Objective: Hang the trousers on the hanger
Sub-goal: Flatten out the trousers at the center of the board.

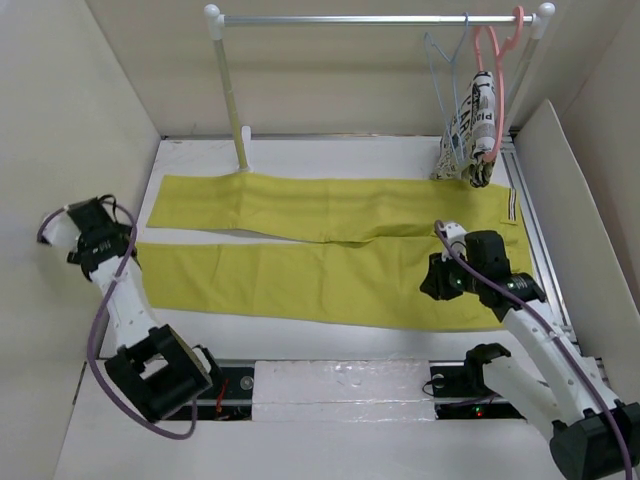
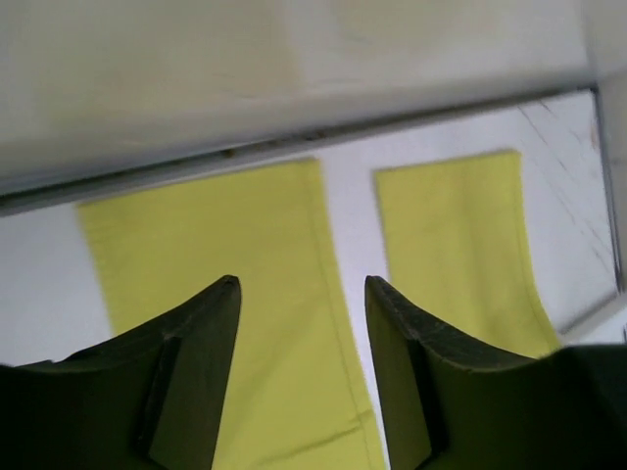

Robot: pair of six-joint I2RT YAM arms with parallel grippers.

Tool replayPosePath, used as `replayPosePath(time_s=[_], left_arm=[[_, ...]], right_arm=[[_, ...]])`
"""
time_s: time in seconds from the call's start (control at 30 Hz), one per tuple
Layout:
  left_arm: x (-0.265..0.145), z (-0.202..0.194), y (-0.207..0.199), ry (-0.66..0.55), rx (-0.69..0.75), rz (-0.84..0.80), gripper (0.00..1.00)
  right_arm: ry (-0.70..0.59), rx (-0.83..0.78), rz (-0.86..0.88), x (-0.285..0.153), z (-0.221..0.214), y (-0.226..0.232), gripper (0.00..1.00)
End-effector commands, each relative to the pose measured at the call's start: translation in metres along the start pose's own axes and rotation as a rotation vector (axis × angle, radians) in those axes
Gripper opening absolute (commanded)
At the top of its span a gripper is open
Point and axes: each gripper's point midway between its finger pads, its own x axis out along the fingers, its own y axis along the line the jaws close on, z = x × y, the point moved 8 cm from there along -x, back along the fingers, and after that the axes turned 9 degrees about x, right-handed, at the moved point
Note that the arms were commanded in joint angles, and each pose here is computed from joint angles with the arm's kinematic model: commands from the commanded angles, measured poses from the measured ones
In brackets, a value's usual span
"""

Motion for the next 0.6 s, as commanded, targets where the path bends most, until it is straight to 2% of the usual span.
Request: replayPosePath(time_s=[0.0,0.1,0.2,0.57], left_arm=[[0.016,-0.043,0.073,0.191,-0.077,0.238,0.48],[0.022,-0.058,0.098,0.285,-0.141,0.249,0.47],[0.025,-0.065,0.103,0.279,-0.124,0.262,0.47],[0.051,-0.093,0.117,0.379,-0.077,0.341,0.48]], right_arm=[[-0.012,-0.113,0.075,0.0,0.008,0.006,0.3],[0.015,-0.162,0.097,0.001,0.011,0.007,0.4],[0.022,-0.176,0.123,0.003,0.01,0.008,0.43],[0.01,-0.157,0.133,-0.003,-0.001,0.009,0.47]])
